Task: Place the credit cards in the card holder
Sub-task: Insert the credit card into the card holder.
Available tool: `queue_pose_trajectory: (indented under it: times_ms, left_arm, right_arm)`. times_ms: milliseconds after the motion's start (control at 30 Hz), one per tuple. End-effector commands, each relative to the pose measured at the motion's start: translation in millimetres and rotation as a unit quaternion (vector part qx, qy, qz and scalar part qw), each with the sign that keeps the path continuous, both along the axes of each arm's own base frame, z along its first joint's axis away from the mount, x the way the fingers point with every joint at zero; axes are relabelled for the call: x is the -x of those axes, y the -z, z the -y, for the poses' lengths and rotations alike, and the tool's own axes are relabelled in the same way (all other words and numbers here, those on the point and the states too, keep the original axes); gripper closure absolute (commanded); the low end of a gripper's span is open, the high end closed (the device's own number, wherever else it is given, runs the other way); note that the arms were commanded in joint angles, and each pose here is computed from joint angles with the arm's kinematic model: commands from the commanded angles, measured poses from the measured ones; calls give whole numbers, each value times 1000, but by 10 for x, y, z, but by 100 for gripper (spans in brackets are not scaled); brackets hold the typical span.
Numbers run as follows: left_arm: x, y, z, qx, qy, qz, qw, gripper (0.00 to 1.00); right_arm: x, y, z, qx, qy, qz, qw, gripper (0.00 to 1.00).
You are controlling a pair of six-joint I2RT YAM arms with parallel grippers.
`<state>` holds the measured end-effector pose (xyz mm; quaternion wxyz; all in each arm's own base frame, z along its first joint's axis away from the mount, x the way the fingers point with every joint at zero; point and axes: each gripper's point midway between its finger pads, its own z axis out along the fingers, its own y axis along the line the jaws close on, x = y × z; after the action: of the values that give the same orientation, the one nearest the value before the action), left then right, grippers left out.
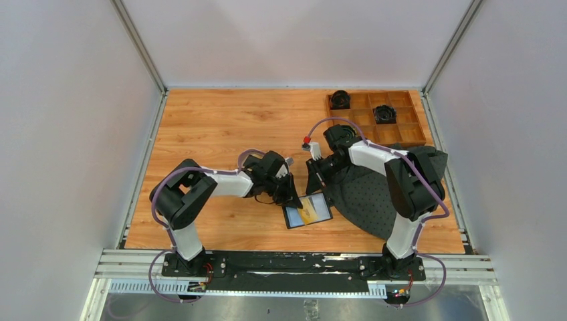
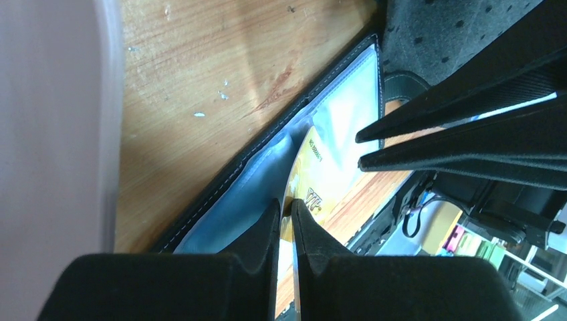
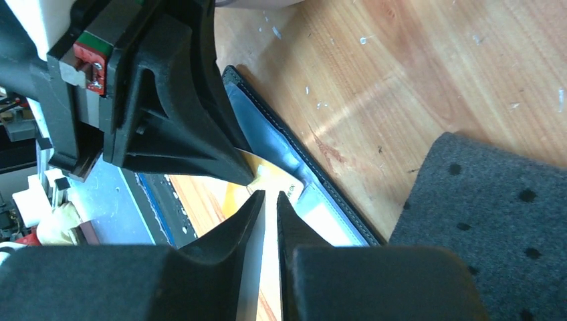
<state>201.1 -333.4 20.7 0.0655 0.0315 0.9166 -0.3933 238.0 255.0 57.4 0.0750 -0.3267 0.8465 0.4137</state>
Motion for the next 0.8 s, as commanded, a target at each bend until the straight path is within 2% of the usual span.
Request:
queue_pose_trajectory:
  times_ms: [0,300,533,767]
  left_arm:
    - [394,366,-446,-114,16,-78,990,90]
    - [442,358,-443,-126,30,-104,986,90]
    - [442,372,-443,-142,41,-119,982,90]
    - [422,387,-435,-156,47,-129,978,90]
  right_arm:
    - [-66,-30,72,11,13,22,1000,85]
    - [-100,-79,92,11,20,36,999,86]
    - [-89,60,169,41,17,29,999,87]
    - [-75,-36,152,24,13,28,999,87]
